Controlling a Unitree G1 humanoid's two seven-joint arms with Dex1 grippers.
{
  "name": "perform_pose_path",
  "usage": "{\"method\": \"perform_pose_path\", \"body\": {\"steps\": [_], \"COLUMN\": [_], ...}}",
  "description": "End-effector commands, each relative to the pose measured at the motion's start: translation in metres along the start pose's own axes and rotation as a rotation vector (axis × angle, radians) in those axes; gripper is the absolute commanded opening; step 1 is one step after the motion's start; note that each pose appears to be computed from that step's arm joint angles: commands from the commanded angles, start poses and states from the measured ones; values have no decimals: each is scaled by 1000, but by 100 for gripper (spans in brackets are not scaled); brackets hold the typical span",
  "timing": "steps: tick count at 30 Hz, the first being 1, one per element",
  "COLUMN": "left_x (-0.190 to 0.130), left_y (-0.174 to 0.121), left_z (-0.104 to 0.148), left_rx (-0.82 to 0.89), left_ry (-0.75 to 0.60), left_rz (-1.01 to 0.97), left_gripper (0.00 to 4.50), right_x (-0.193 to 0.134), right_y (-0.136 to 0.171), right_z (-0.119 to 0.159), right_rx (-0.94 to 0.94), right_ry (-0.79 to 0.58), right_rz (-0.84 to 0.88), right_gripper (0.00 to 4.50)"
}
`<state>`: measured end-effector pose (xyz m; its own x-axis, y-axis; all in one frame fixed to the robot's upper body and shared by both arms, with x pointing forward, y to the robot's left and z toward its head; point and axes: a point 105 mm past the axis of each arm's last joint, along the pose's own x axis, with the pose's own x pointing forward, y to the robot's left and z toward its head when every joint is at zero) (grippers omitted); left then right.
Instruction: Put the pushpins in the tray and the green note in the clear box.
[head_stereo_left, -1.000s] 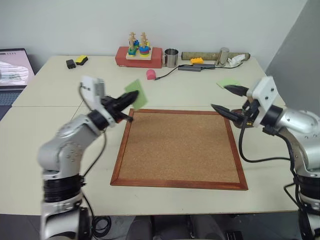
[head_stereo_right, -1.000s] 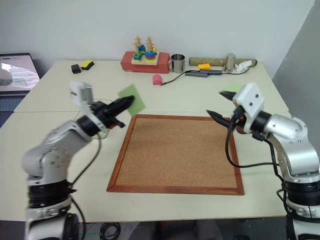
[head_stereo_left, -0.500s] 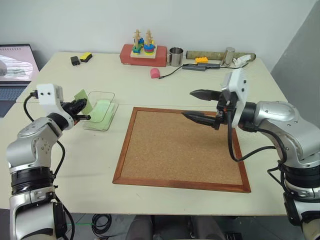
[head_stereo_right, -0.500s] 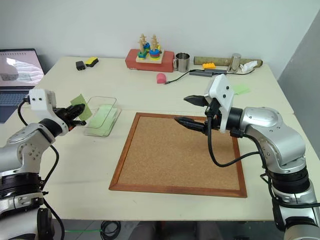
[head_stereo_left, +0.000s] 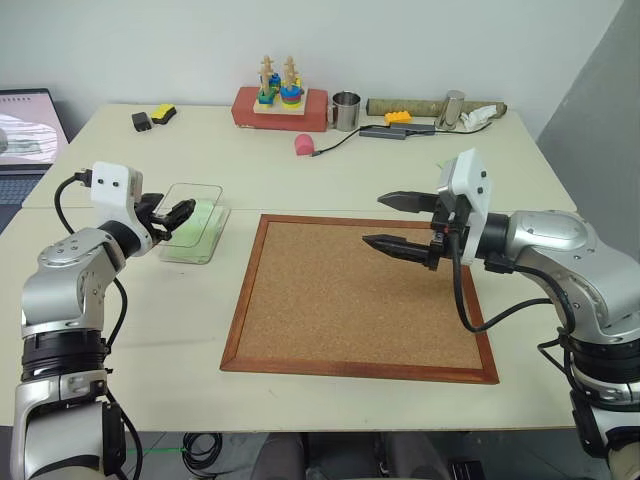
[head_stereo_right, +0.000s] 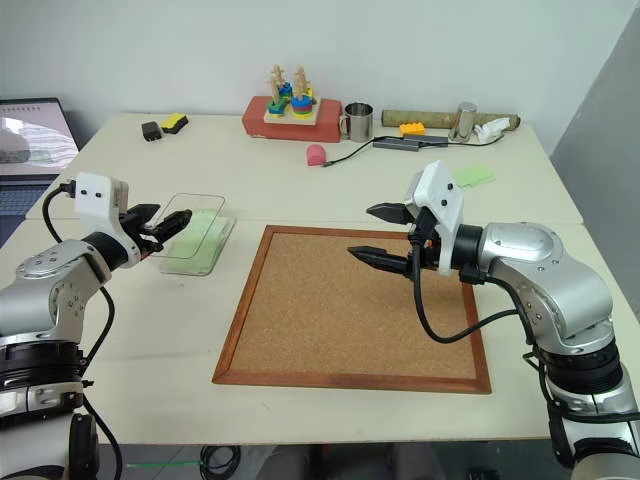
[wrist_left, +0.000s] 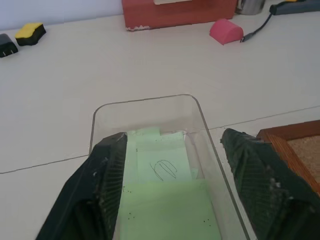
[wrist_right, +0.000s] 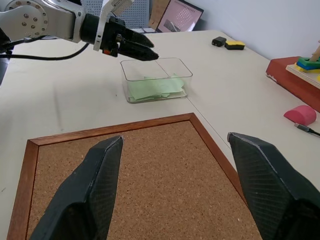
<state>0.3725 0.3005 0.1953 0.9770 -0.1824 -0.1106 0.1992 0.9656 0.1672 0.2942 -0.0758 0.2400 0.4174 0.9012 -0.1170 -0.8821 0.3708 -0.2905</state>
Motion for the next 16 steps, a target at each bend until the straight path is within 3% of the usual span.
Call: {"method": "perform_pose_path", "body": {"steps": [1,6,9,16], "left_x": [-23,-70,-92,-99], "left_y": [-15,-49,-51,-49], "left_z": [40,14,-2,1], "left_rx": [213,407,551,543], "left_ry": [-86,150,290,291], "left_rz": [-131,-493,-592,-615], "left_gripper": [393,393,393,393], "right_x": [-17,-54,-89,-137], "right_y": [-4,-4,2,-10], "right_z": [8,-16,-36,-52], "right_rx": [-54,-79,-54,-58], "right_ry": [-7,138,297,452], "right_rz": [-26,-3,44,-25], "right_gripper": [351,351,351,351]}}
